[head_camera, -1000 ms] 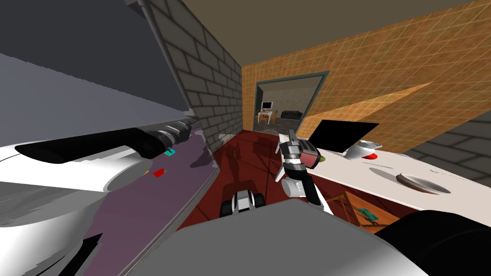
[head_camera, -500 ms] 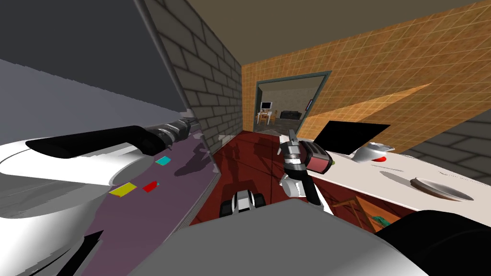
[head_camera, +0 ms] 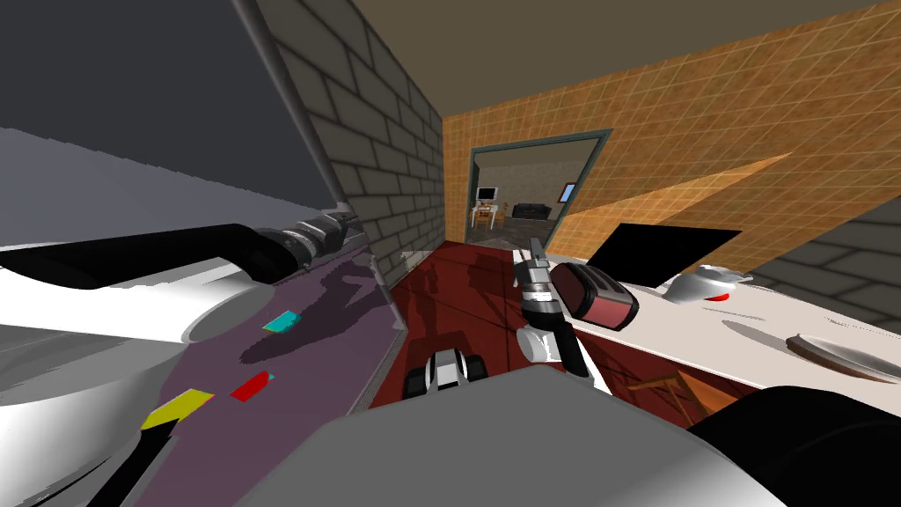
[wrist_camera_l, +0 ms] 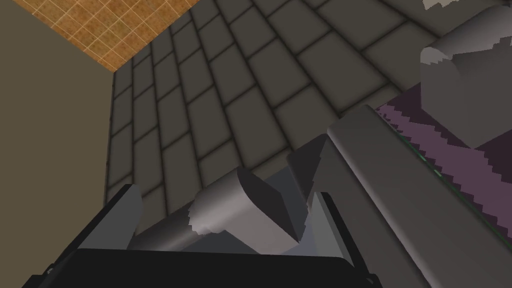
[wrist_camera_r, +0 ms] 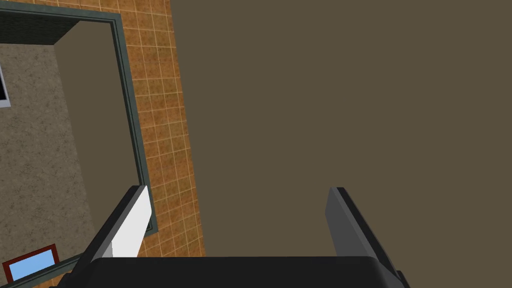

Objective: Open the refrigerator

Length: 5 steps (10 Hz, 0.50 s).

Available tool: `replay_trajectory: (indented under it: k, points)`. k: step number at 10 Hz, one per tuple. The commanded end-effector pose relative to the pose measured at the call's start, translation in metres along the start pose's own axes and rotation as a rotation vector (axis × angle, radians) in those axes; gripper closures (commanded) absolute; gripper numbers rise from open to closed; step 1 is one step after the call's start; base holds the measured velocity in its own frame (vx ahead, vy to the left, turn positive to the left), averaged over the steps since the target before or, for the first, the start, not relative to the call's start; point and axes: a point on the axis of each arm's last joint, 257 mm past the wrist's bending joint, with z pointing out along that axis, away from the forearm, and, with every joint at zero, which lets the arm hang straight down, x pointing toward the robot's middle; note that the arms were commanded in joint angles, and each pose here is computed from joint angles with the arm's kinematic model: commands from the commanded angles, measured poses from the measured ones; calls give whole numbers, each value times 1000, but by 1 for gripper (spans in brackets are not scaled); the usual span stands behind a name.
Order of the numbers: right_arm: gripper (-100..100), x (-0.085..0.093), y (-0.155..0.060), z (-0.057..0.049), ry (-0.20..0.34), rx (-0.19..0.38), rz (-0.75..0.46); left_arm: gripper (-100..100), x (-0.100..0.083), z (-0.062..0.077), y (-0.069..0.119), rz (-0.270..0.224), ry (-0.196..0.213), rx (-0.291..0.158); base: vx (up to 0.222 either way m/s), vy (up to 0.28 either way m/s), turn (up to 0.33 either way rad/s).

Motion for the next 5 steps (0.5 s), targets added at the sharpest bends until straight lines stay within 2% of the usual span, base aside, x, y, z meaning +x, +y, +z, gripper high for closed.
replay_trajectory:
  k: [1, 3, 5]
  points:
    - [0, 0, 0, 0, 0, 0, 0, -100, -4, -4, -9, 42, -6, 6, 238, 129, -54]
    - [0, 0, 0, 0, 0, 0, 0, -100, -4, -11, -21, 78, -8, 25, 173, 173, -51]
    - [0, 0, 0, 0, 0, 0, 0, -100, 2, -21, -36, 112, -4, 61, 109, 37, -1]
